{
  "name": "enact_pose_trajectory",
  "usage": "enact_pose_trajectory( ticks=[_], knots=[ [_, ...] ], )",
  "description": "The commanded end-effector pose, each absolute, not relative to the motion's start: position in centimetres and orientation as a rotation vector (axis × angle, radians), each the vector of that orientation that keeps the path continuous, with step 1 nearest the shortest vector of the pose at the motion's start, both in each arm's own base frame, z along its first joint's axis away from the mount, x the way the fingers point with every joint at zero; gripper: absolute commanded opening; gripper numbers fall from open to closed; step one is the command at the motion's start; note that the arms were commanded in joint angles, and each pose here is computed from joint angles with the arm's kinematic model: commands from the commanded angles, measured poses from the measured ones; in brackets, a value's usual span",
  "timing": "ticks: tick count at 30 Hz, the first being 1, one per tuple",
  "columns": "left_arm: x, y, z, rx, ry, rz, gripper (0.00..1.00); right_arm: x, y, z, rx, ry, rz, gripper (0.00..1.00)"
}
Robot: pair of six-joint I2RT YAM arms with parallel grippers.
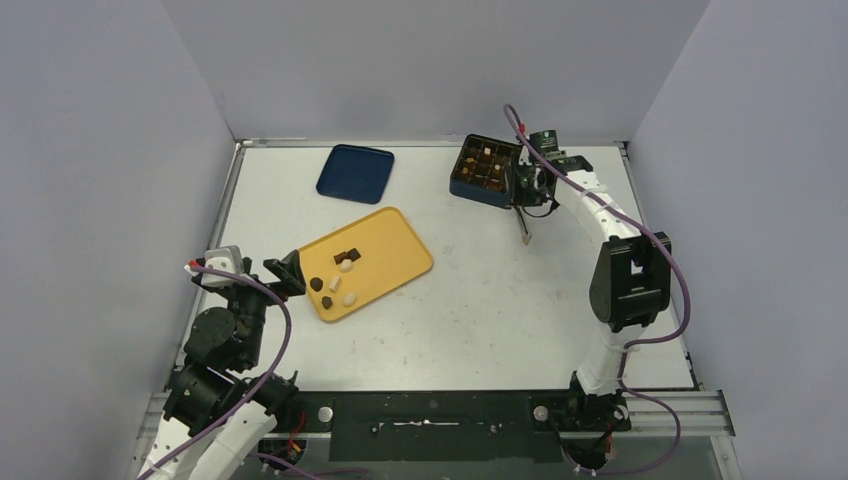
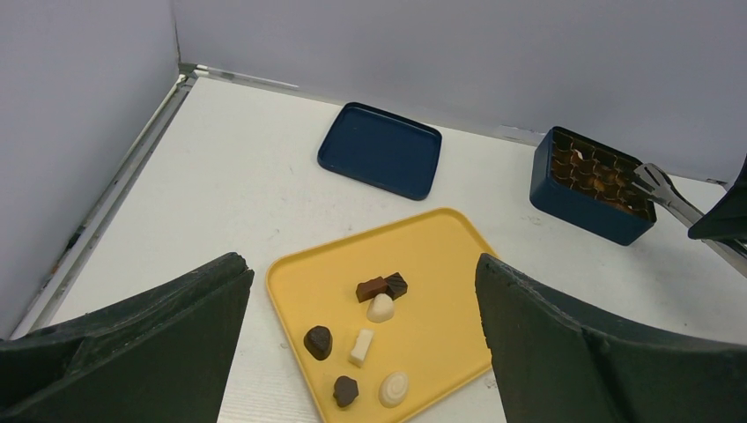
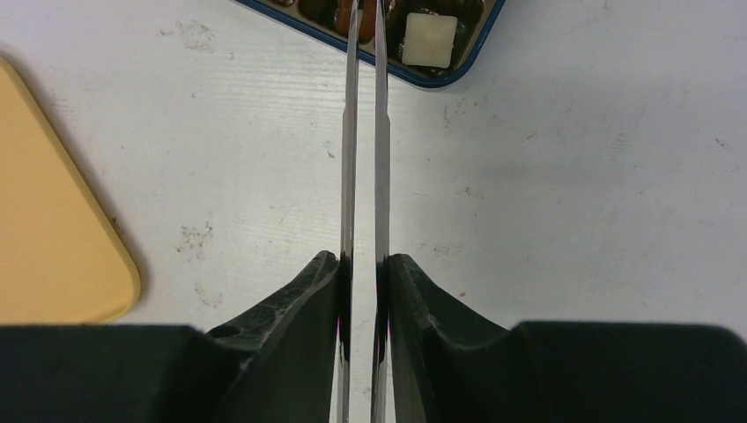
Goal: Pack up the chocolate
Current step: Adjust the fake chocolate in the packing box.
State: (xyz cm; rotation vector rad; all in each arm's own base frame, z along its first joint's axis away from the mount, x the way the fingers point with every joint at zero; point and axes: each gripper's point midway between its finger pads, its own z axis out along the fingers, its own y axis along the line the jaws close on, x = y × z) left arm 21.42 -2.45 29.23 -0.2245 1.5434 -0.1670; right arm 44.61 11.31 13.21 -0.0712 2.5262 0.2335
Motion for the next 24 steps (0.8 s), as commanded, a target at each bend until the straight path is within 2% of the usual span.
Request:
enact_pose_trajectory(
  ticks=[1,6,15,24],
  knots=[
    [21.3,-2.1,30.5,-0.239,1.497,-0.171,0.97,45.0,12.3,17.1,-0.092,2.437,0.323,0.26],
    [21.3,-2.1,30.6,-0.240,1.495,-0.171,0.97,44.5,12.3,17.0,-0.099,2.458,0.350,0.31],
    [21.4,-2.3,30.5,-0.234,1.496,-0.177,0.97,43.5,15.9,19.3,-0.204,2.346,0.489,0.31],
    [21.2,-2.1,30.7,-0.240,1.489,-0.180,0.97,41.2,24.9,18.9,-0.426,2.244,0.516,0.34]
  ],
)
